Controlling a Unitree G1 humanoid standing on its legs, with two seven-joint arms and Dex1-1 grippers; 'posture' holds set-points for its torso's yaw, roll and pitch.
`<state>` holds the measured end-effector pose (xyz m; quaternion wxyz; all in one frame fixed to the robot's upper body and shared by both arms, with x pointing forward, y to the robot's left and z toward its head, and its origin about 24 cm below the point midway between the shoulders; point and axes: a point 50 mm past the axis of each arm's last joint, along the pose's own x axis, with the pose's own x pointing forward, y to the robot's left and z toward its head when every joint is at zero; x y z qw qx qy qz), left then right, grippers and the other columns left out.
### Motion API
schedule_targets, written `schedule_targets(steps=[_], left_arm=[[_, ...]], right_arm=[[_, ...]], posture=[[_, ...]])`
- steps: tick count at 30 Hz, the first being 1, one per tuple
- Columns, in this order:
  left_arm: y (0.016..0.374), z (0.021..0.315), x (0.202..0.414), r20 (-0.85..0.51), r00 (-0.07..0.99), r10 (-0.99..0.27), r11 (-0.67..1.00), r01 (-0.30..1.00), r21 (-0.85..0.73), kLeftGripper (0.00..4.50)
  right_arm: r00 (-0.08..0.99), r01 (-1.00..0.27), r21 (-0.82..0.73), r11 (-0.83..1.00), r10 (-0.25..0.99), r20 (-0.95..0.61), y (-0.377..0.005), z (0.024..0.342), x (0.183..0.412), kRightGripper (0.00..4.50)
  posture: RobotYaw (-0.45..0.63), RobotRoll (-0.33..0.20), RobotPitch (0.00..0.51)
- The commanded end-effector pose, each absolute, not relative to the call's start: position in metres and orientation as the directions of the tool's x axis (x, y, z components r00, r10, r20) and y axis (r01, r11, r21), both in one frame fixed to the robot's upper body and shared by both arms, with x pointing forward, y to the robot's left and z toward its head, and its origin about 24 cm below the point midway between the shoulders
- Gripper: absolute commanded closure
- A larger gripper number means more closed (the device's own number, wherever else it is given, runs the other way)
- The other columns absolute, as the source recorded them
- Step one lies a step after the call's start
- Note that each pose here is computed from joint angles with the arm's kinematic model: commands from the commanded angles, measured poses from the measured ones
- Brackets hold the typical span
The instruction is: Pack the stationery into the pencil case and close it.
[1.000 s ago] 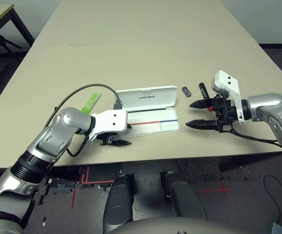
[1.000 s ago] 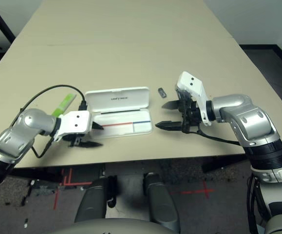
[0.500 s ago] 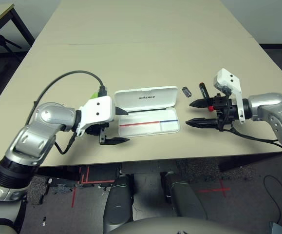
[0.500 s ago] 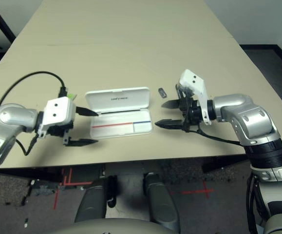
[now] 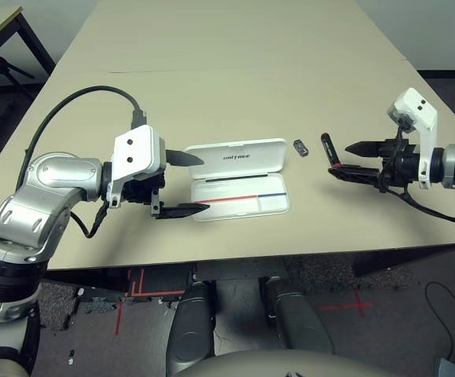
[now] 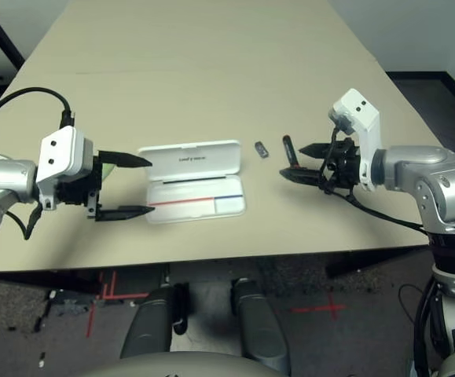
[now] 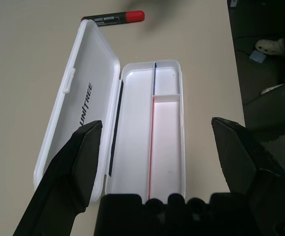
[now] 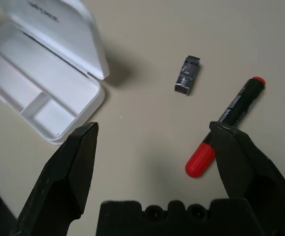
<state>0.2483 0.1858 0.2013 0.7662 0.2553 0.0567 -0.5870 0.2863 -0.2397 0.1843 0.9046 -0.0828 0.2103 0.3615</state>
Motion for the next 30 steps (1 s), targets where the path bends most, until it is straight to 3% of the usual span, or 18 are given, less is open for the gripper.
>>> schedule_targets(steps=[1,6,11,30], left_arm=[[0.183,0.207,0.247,-0.363,0.303,-0.881,0.179,0.924,0.339,0.03],[0.182,0.207,0.247,-0.357,0.302,-0.884,0.179,0.924,0.338,0.03],[0.181,0.205,0.247,-0.360,0.297,-0.884,0.175,0.926,0.335,0.03],[0.176,0.201,0.245,-0.376,0.289,-0.881,0.159,0.927,0.339,0.03]], right_arm=[[0.715,-0.590,0.005,0.807,0.526,-0.460,-0.242,0.182,0.291,0.00],[0.780,-0.370,0.005,0.929,0.314,-0.542,-0.254,0.181,0.307,0.00],[0.777,-0.243,0.054,0.969,0.227,-0.587,-0.257,0.182,0.322,0.00],[0.719,-0.208,0.071,0.975,0.202,-0.665,-0.240,0.143,0.355,0.00]], posture=[[-0.07,0.000,0.140],[-0.07,0.000,0.139],[-0.07,0.000,0.138],[-0.04,0.000,0.139]])
